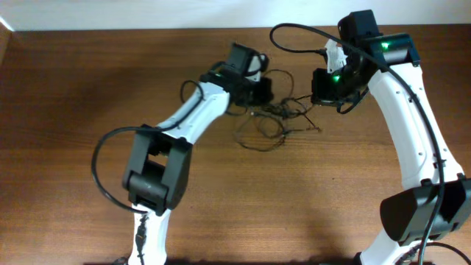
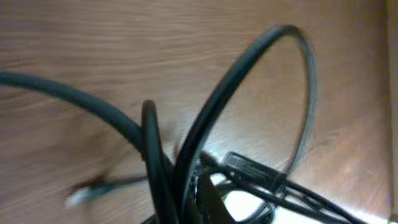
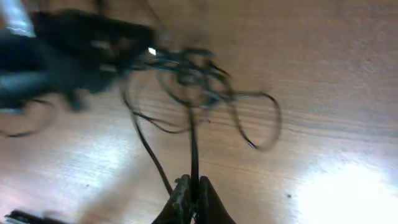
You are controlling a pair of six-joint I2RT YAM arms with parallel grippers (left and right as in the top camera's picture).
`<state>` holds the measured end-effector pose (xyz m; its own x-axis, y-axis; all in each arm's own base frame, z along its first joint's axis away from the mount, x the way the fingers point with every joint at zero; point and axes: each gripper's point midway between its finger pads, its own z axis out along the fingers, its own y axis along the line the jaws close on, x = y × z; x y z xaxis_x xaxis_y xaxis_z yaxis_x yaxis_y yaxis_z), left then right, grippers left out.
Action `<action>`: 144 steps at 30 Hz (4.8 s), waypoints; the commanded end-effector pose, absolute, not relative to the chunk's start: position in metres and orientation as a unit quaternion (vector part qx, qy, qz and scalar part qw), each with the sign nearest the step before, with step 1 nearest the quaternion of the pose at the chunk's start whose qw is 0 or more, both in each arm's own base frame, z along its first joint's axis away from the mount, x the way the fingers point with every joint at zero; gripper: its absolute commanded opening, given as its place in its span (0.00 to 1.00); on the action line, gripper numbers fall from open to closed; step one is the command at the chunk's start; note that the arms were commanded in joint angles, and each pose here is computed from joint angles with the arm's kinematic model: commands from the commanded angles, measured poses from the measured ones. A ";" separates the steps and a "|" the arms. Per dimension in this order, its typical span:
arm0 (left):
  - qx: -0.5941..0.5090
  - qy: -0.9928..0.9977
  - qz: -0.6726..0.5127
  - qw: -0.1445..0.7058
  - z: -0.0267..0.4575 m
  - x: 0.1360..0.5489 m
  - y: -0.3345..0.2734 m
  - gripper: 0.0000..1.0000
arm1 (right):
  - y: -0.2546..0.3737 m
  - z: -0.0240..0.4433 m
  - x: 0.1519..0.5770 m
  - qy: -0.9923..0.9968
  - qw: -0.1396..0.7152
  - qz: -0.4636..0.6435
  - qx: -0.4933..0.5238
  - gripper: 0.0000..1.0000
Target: Untangle cables
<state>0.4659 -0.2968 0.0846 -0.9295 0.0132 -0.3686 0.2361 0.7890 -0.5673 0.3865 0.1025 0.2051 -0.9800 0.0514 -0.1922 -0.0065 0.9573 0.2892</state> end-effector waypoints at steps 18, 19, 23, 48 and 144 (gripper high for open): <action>-0.001 0.909 -0.352 0.221 0.213 0.462 -0.166 0.00 | 0.128 0.217 0.406 0.947 0.120 0.296 -0.040 0.54; -0.025 0.910 -0.357 0.209 0.212 0.461 -0.166 0.00 | 0.145 0.217 0.407 0.945 0.119 0.301 -0.042 0.55; -0.021 0.896 -0.404 0.184 0.220 0.452 -0.180 0.00 | 0.185 0.217 0.412 0.940 0.122 0.317 -0.041 0.55; -0.005 0.779 -0.612 0.134 0.307 0.448 -0.217 0.00 | 0.246 0.157 0.445 0.948 0.103 0.300 0.036 0.15; 0.064 0.973 -0.132 0.178 0.153 0.416 -0.174 0.51 | 0.077 0.189 0.421 0.965 0.107 0.240 0.022 0.70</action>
